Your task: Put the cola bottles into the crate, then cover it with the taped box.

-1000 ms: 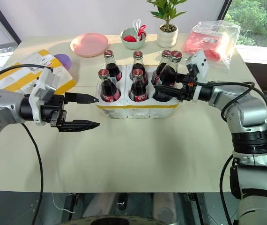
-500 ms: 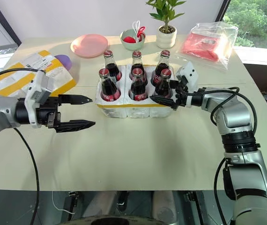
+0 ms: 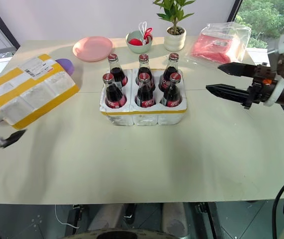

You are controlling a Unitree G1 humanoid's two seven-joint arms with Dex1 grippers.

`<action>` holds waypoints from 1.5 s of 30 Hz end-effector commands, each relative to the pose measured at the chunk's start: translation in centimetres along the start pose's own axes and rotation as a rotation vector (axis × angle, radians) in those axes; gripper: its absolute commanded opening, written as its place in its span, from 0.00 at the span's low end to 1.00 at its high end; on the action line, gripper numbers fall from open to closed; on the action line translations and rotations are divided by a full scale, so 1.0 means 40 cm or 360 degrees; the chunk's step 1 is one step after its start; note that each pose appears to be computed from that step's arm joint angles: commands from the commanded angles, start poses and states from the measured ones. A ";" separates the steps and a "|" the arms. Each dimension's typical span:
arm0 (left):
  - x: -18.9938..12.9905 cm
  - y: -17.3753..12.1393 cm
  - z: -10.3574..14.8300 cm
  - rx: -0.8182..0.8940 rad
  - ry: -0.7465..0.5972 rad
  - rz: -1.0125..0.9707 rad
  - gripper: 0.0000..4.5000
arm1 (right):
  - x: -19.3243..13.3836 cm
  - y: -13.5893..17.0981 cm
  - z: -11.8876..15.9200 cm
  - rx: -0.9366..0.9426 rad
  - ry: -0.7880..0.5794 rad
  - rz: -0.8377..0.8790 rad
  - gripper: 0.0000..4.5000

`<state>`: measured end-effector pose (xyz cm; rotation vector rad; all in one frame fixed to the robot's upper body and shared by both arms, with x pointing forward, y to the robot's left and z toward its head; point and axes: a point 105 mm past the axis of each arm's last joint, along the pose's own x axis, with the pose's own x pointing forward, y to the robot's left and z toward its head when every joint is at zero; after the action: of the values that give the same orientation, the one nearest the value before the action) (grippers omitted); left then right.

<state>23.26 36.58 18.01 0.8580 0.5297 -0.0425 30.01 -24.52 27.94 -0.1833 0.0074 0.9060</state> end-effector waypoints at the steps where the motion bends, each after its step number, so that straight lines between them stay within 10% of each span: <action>1: -0.002 0.060 -0.060 0.0242 0.0153 0.0260 1.00 | -0.007 -0.003 0.028 -0.0072 -0.0073 -0.0017 0.99; 29: 0.313 0.097 -0.119 0.0485 0.0130 0.0452 1.00 | -0.098 -0.011 0.086 -0.0119 -0.0069 -0.0185 0.99; 38: 0.312 0.118 -0.122 0.0456 0.0158 0.0482 0.15 | -0.128 -0.004 0.059 -0.0050 0.0001 -0.0232 1.00; 45: 0.275 0.210 -0.038 0.0513 0.0002 0.0678 0.10 | -0.151 -0.023 0.031 -0.0087 0.0068 -0.0328 1.00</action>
<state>33.91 45.05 14.91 1.2300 0.4149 0.2340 27.45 -29.23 28.08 -0.1955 0.0552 0.7199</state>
